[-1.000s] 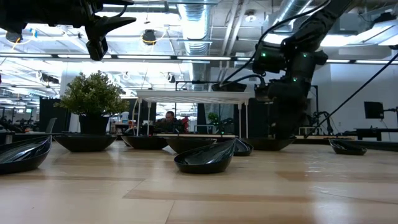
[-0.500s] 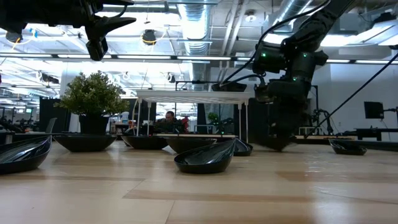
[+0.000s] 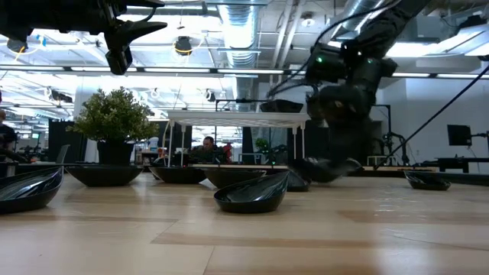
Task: Pick & Place Mini shaped plates
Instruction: Put the leaf shaped plate on the shelf
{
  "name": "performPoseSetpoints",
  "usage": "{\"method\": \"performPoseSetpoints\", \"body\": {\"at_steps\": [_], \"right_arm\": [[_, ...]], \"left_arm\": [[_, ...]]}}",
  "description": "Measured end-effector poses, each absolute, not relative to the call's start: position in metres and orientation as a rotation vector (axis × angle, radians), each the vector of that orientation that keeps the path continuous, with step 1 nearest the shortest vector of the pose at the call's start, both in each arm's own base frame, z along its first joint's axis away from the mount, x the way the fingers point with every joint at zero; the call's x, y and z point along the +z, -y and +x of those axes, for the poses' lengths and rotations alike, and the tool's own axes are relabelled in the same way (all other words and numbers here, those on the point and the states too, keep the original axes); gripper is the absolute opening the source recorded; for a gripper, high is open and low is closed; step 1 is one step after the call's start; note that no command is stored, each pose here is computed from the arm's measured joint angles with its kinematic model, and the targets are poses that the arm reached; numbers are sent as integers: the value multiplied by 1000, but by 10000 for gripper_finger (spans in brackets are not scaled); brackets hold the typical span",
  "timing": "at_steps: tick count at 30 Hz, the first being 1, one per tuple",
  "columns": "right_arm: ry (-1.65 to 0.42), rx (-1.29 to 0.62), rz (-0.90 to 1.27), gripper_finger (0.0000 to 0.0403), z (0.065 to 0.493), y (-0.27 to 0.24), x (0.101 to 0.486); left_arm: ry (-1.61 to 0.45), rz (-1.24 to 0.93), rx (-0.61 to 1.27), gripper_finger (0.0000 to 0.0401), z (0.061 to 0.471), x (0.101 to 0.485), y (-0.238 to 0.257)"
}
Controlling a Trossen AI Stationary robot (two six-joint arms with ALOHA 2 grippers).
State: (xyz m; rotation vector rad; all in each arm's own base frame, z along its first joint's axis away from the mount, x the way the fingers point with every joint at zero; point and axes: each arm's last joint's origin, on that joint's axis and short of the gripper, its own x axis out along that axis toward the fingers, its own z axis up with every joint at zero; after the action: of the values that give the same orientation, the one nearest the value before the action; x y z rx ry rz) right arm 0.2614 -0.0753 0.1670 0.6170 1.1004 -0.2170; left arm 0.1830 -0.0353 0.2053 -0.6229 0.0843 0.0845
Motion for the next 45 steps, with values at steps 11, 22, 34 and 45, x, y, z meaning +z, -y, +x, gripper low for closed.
{"method": "performPoseSetpoints", "body": {"at_steps": [11,22,34,45], "right_arm": [[-929,-154,502,1,297,86,239],[-570,-368,512,1,308,131,342],[-564,-474,527,0,367,189,345],[-800,-515,481,0,395,244,337]], "left_arm": [[-84,-623,85,131,183,205,35],[-75,-621,111,131,183,205,35],[-64,-623,143,131,183,205,34],[-63,-631,143,131,183,205,34]]}}
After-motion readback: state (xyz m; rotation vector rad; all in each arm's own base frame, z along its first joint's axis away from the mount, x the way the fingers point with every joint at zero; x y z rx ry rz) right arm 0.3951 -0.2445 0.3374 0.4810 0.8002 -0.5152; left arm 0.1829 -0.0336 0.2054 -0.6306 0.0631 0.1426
